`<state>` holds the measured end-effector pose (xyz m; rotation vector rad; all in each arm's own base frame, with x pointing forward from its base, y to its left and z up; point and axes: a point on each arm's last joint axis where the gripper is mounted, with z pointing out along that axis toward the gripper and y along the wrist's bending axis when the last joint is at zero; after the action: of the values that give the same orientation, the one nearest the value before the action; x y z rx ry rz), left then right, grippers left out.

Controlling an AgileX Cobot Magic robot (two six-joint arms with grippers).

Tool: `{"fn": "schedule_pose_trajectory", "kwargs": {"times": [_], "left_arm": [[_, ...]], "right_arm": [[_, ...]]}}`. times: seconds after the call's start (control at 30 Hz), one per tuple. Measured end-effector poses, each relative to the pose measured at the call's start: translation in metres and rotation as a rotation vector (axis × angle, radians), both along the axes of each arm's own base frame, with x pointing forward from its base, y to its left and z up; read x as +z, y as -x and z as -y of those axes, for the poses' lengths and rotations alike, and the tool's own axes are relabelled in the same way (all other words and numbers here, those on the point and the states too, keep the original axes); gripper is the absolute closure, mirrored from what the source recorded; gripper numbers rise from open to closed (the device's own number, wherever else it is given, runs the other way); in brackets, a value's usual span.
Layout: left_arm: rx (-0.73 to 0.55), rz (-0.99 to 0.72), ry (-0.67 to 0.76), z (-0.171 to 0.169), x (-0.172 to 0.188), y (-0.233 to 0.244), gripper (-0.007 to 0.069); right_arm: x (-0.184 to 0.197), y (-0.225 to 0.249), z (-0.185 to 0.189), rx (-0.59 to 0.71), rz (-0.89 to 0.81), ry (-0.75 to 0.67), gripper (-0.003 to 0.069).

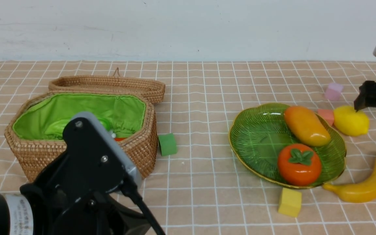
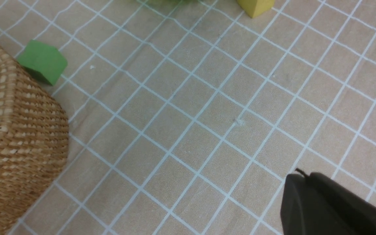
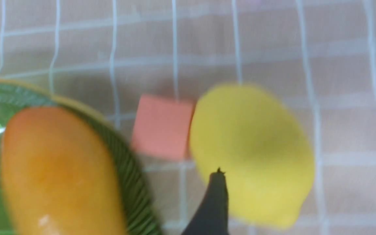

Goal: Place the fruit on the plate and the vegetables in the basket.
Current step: Use the right arm to grab a lemon and put it into the right plate

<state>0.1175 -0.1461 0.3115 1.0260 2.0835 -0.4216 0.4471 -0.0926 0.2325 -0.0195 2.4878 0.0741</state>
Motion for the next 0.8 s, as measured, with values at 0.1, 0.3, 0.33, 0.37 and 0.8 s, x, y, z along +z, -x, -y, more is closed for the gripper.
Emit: {"fn": "schedule_pose_trajectory", "kwargs": {"times": [0.1,0.3,0.33,0.37,0.8], "left_arm": [[0.0,0.0,-0.001,0.0,0.0,0.0,0.0638],[0.001,-0.014,-0.018,-0.001,-0.002,0.001,0.0636],[0.001,-0.016,-0.019,-0.001,-0.002,0.001,0.0634],[0.002,-0.016,-0.018,-0.001,-0.002,0.001,0.0634],[0.004,-0.02,-0.018,-0.001,-0.002,0.001,0.0634]], "right_arm": [[-0.014,-0.016,0.002,0.081,-0.006,0.033,-0.0017],[-0.03,-0.047,0.001,0.155,0.014,-0.018,-0.0016],[-0.036,-0.053,0.002,0.168,0.003,-0.022,-0.0015],[-0.046,-0.058,0.003,0.184,-0.023,-0.019,-0.0013],[-0.069,-0.058,0.01,0.21,-0.134,0.043,-0.001]]}}
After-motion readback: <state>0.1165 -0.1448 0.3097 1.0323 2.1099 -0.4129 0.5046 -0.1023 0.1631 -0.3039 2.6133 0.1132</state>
